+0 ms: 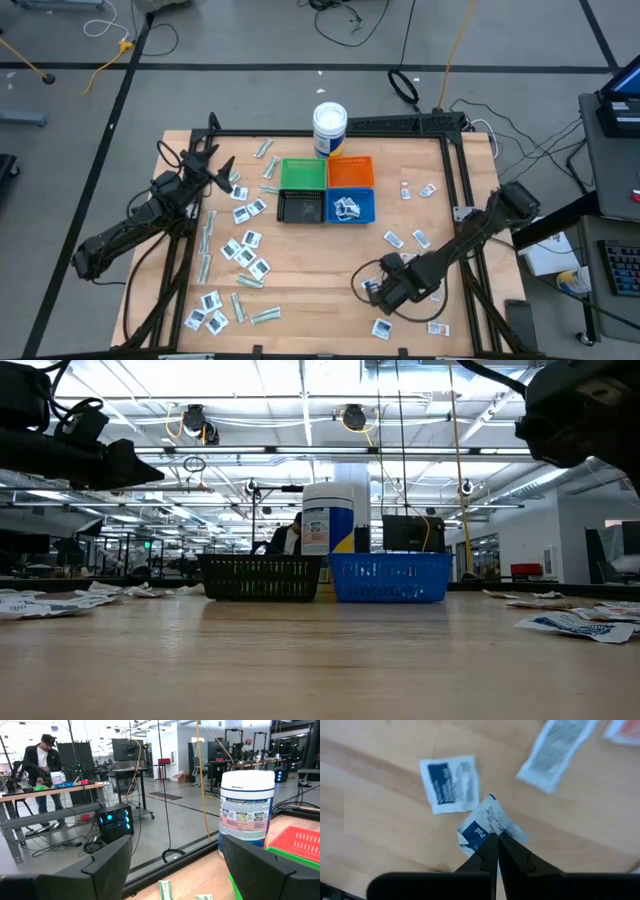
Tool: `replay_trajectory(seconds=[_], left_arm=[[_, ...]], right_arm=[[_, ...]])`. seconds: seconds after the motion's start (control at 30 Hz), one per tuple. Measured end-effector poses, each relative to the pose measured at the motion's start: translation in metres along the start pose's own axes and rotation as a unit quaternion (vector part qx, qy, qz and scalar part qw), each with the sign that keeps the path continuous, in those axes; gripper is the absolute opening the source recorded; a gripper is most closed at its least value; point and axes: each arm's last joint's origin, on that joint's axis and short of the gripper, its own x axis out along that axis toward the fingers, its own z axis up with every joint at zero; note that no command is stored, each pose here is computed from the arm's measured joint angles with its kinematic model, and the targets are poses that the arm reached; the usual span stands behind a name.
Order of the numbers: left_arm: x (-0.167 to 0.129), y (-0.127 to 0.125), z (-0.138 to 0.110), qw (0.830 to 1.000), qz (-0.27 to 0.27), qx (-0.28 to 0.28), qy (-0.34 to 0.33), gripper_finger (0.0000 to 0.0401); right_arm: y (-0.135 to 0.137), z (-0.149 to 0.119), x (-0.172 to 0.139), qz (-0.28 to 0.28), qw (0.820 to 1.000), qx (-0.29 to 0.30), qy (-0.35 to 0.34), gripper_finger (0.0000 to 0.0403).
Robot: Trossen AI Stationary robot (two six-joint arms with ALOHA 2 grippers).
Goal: Pick & Place First Aid Supplies
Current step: Put the blue alcohol pad into the blue basket
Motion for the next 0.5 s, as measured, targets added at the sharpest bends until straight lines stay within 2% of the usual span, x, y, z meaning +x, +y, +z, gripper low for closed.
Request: replay_trajectory(seconds=[0.27, 0.5], left_arm=[[0.000, 0.000, 0.000, 1.000, 0.000, 0.000, 0.000, 0.0308], [0.000, 0.000, 0.000, 1.000, 0.000, 0.000, 0.000, 0.0308]], right_arm=[[-0.010, 0.021, -0.039, 0.024, 1.000, 0.012, 0.003, 0.0001], [-0.012, 0.042, -0.045, 0.014, 1.000, 0.015, -0.005, 0.0000]])
